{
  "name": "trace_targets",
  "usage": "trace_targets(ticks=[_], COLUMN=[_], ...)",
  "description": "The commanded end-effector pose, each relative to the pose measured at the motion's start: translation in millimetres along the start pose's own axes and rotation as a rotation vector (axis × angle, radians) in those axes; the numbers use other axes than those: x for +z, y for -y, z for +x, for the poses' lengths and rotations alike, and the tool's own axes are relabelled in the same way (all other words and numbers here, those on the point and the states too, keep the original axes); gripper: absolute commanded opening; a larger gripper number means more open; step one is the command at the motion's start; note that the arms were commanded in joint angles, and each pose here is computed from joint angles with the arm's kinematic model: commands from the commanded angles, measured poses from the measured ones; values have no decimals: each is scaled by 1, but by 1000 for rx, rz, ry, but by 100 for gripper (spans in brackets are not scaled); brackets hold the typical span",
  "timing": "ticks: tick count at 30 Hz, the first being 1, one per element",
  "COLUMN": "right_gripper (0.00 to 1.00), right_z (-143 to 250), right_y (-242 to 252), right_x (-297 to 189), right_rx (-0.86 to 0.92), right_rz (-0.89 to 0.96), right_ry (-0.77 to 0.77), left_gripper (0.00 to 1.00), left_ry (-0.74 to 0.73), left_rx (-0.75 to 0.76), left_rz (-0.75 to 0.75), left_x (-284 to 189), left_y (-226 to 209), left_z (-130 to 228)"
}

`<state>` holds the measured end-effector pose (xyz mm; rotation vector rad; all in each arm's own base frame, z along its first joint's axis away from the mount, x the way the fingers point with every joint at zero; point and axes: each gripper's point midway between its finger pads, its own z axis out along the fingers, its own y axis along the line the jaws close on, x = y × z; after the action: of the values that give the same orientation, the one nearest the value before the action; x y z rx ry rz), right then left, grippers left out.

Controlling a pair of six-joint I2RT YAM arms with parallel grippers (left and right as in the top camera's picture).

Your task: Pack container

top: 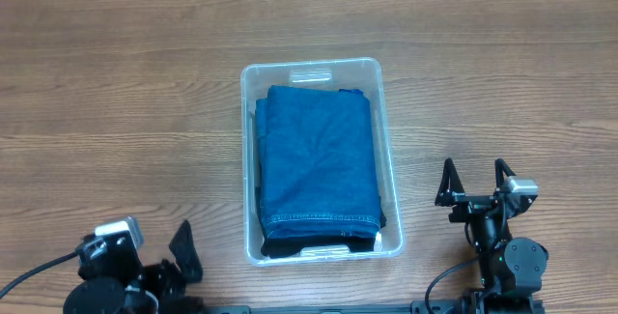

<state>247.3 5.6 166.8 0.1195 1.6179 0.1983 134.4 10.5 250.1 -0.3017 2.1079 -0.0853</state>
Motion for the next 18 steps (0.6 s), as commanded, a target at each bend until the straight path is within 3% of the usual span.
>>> trace_targets(ticks=[1, 9, 12, 18], right_gripper=[100, 100, 100, 100], right_z=[0, 0, 0, 0], right_y=[1, 1, 1, 1], right_x=[0, 0, 0, 0], right_rx=[2, 2, 2, 2], right_rz=[7, 7, 7, 7], right_ry=[7, 7, 7, 7], left_gripper=[100, 100, 100, 100], left_ry=[44, 550, 479, 470], left_rx=[23, 10, 19, 22], left_rz=[-73, 55, 55, 61], left_x=[40, 122, 144, 145], left_y=[-18, -8, -11, -10], left_z=[22, -9, 19, 20])
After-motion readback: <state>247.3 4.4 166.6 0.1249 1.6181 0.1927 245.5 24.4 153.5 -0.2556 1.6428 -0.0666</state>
